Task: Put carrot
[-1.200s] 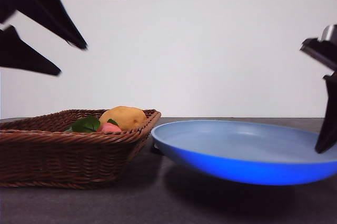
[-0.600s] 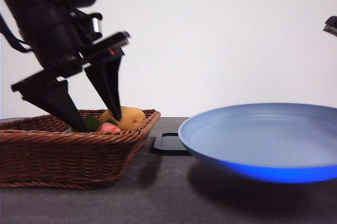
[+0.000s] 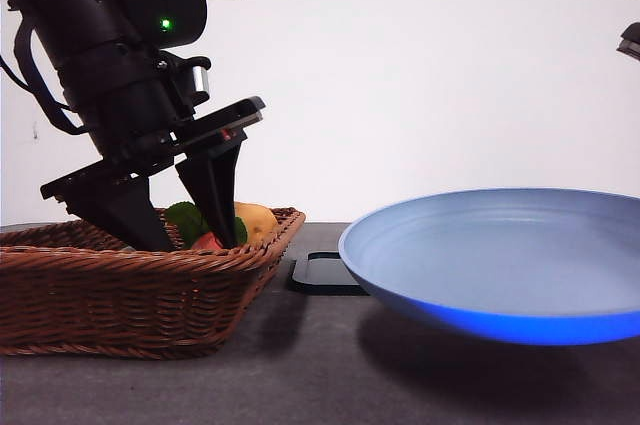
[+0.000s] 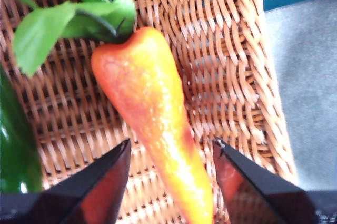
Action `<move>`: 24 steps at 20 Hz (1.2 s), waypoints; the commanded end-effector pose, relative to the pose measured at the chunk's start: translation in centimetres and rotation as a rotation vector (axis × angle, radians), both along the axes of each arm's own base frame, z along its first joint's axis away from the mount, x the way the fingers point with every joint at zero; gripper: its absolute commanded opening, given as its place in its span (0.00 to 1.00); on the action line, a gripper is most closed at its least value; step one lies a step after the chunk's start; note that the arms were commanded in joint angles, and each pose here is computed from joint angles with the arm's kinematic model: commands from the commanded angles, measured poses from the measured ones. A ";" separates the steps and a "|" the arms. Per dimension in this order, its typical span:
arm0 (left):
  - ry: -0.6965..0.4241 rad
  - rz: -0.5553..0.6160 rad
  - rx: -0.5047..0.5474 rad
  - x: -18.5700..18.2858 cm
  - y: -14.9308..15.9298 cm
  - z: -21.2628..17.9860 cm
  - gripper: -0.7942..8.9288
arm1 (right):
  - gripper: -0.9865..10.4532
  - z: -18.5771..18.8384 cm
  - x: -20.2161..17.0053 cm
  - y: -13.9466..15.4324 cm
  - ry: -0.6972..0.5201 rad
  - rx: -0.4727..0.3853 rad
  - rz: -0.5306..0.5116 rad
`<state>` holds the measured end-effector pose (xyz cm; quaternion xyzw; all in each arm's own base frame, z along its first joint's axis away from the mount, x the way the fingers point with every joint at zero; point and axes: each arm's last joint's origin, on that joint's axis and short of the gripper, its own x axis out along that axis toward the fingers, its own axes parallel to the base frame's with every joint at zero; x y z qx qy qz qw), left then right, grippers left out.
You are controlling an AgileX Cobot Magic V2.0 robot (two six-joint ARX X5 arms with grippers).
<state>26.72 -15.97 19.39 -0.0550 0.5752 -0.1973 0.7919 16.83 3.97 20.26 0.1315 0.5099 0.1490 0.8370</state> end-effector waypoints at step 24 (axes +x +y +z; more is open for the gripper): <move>-0.436 -0.448 -0.498 -6.5 -6.2 10.3 0.19 | 0.09 0.5 0.2 0.3 -0.011 0.069 0.032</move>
